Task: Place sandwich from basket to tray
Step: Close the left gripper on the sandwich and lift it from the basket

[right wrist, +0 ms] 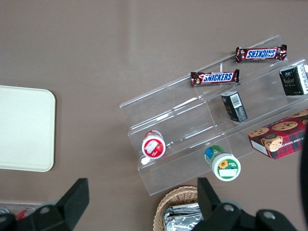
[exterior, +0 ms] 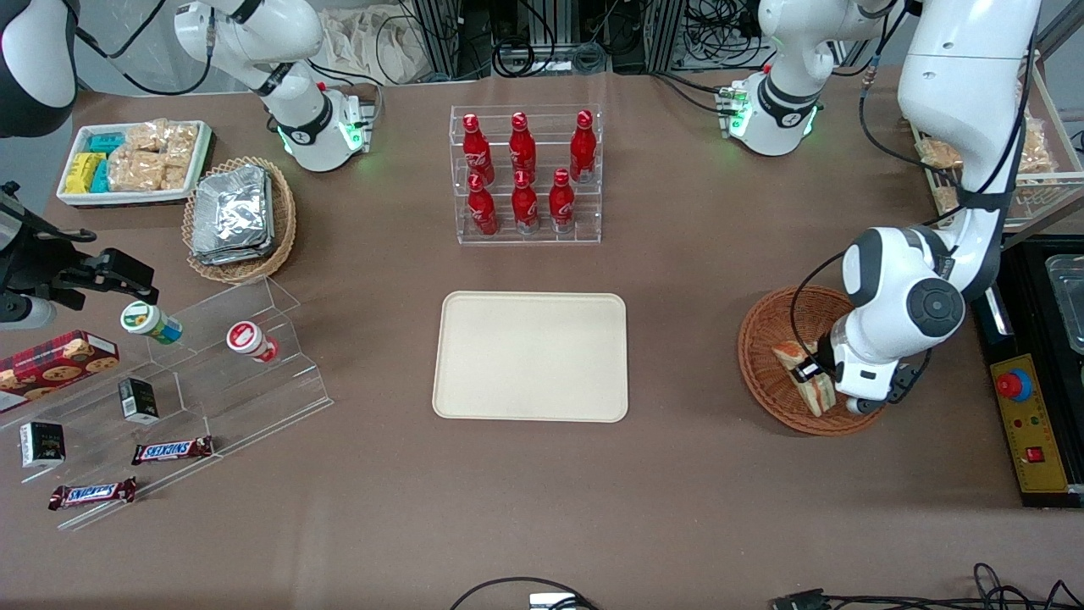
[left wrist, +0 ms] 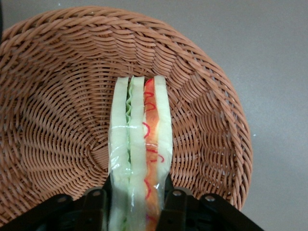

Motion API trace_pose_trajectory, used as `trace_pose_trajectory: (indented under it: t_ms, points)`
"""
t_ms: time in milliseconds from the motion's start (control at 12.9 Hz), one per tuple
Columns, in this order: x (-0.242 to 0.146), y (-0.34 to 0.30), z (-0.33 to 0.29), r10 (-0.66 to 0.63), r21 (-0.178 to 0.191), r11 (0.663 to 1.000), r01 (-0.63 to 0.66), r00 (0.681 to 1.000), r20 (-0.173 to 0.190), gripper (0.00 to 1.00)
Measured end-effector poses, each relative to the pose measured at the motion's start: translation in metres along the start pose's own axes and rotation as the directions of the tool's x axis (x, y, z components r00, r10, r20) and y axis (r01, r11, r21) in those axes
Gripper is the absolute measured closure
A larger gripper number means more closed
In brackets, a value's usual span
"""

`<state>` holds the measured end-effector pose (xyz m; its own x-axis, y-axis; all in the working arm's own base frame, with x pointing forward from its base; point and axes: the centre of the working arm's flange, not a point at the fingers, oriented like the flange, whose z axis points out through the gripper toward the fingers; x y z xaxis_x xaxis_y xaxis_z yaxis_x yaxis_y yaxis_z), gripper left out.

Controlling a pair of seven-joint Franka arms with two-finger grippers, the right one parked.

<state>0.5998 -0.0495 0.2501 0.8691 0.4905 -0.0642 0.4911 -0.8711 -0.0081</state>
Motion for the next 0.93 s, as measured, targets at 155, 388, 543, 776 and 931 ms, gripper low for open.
trace_pose_trajectory:
  t_ms: [155, 388, 543, 776, 931]
  points:
    - [0.001, 0.001, -0.004, 0.009, 0.011, 1.0, -0.009, 1.0, 0.017, 0.68]
    - [0.007, 0.005, -0.018, 0.01, 0.02, 1.0, -0.011, 1.0, 0.03, 0.73]
    - [0.011, 0.007, -0.035, 0.01, 0.007, 1.0, -0.01, 1.0, 0.008, 0.81]
    - [0.009, 0.004, -0.085, 0.03, -0.002, 1.0, -0.03, 0.999, -0.016, 0.81]
    - [0.001, 0.0, -0.131, 0.035, -0.005, 0.999, -0.035, 0.999, -0.03, 0.81]
